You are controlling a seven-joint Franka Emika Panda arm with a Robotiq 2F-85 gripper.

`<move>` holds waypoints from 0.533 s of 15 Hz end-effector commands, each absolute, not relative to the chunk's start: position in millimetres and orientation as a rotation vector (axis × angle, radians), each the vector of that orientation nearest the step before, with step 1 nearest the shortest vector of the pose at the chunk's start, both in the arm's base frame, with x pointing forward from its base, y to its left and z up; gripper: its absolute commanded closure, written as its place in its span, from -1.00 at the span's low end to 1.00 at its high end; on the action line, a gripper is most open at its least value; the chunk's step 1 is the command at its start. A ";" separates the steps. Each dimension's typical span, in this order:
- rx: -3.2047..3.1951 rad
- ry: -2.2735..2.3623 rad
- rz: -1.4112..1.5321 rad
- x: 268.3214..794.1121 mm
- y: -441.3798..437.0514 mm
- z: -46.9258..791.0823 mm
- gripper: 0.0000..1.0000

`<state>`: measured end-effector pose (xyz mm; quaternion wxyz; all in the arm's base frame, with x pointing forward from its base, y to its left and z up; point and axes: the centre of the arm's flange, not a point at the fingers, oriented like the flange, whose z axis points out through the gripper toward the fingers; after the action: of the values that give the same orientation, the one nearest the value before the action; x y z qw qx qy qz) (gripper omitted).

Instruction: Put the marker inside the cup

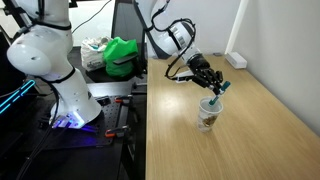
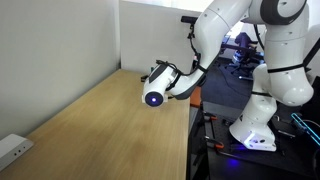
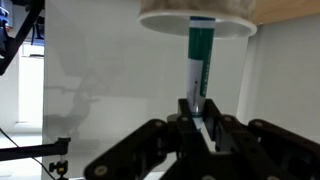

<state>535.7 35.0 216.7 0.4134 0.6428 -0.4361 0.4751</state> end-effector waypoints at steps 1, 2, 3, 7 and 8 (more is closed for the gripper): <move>1.598 -1.131 1.203 537.4 36.4 211.8 0.90; 1.599 -1.132 1.199 537.0 35.9 210.4 0.90; 1.596 -1.133 1.196 536.4 35.5 209.1 0.90; 1.594 -1.138 1.193 533.8 35.0 206.4 0.11; 1.593 -1.143 1.197 533.3 35.0 206.6 0.09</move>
<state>533.2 34.5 205.9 0.4145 0.6426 -0.4391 0.4716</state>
